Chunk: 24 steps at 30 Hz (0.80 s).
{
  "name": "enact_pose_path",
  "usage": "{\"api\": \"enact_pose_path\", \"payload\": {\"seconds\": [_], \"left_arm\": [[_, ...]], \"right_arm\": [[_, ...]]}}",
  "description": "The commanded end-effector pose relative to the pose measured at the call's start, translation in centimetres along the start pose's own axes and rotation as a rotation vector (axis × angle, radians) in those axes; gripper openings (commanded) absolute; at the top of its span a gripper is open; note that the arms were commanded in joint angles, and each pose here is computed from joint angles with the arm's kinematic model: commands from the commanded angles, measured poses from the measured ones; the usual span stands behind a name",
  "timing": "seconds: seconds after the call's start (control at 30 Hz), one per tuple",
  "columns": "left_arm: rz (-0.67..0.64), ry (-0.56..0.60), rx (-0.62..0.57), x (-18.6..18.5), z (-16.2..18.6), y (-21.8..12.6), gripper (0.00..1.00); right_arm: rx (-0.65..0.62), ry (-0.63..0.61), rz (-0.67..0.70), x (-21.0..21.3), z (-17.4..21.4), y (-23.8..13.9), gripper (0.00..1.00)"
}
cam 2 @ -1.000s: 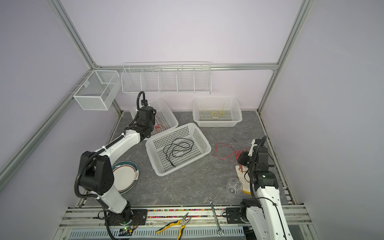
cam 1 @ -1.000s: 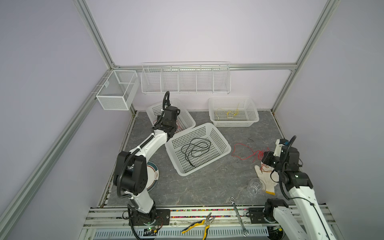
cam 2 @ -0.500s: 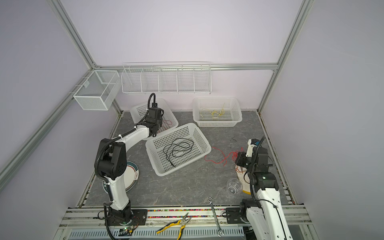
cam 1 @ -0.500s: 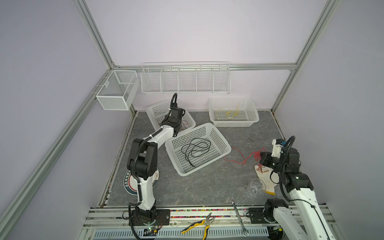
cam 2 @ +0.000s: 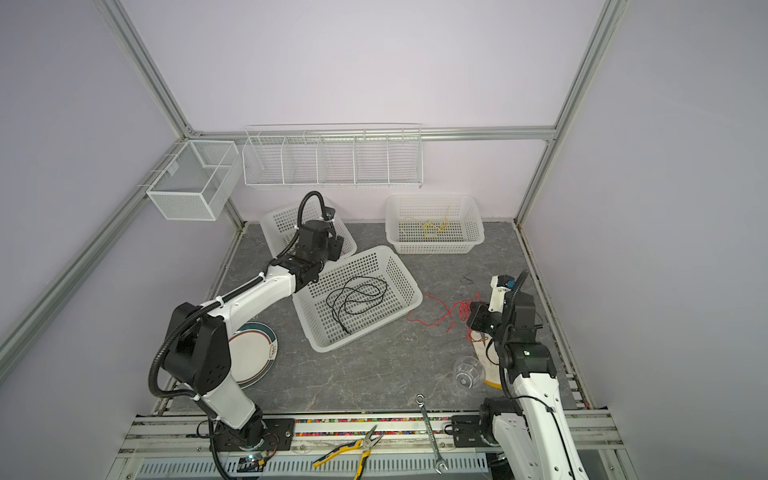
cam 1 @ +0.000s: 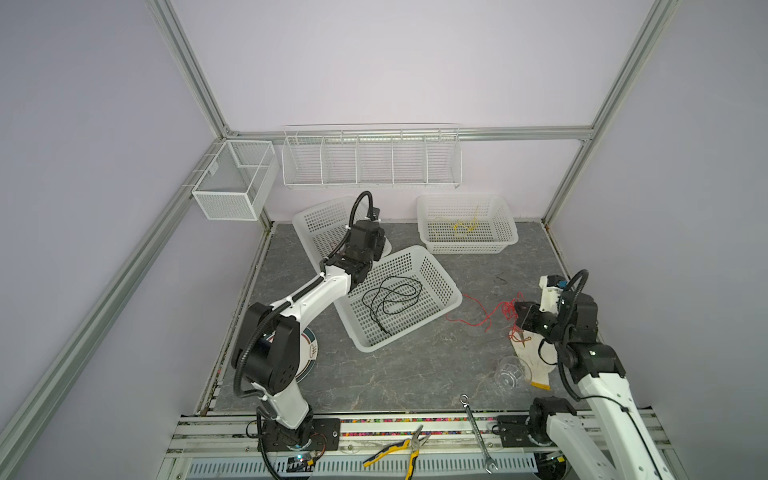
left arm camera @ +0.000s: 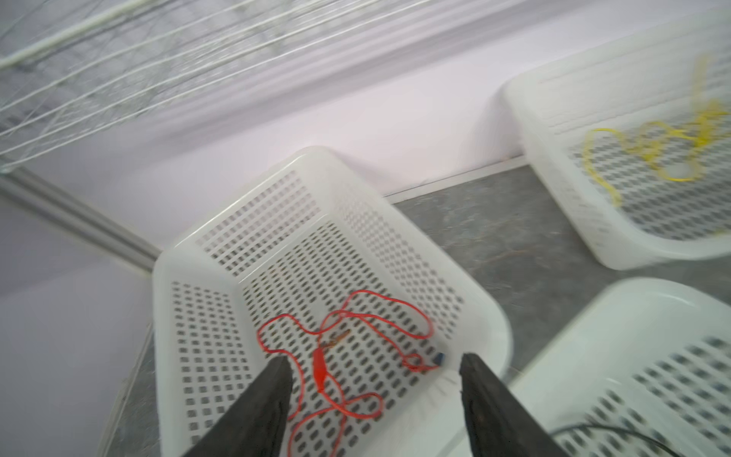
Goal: Untangle the cables
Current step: 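Move the left gripper back to the red tangle held by the right gripper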
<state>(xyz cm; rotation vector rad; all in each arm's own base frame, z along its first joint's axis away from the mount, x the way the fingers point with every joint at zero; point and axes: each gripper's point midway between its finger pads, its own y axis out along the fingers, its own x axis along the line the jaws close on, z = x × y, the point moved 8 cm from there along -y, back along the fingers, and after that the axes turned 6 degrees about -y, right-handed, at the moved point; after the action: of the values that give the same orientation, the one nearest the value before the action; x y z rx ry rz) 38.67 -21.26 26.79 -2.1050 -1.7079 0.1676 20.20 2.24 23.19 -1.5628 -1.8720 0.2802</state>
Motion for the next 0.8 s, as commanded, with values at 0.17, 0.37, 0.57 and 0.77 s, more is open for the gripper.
{"api": "enact_pose_path", "payload": {"seconds": [0.17, 0.37, 0.57, 0.77], "left_arm": [[0.493, 0.119, -0.126, -8.4, 0.0, -8.1, 0.75], [0.757, 0.130, -0.180, -13.4, 0.9, -12.3, 0.87], [0.854, 0.158, -0.161, -17.3, 2.6, -12.3, 0.89], [1.002, 0.137, -0.154, -19.9, 3.2, -13.2, 0.88]], "right_arm": [[0.034, -0.036, -0.020, 0.8, -1.5, -0.2, 0.07], [0.034, -0.018, -0.057, 1.1, -1.6, 0.2, 0.07], [0.036, -0.019, -0.085, 1.4, -1.5, 0.0, 0.07], [0.035, -0.023, -0.063, 1.1, -1.2, -0.2, 0.07]]}}
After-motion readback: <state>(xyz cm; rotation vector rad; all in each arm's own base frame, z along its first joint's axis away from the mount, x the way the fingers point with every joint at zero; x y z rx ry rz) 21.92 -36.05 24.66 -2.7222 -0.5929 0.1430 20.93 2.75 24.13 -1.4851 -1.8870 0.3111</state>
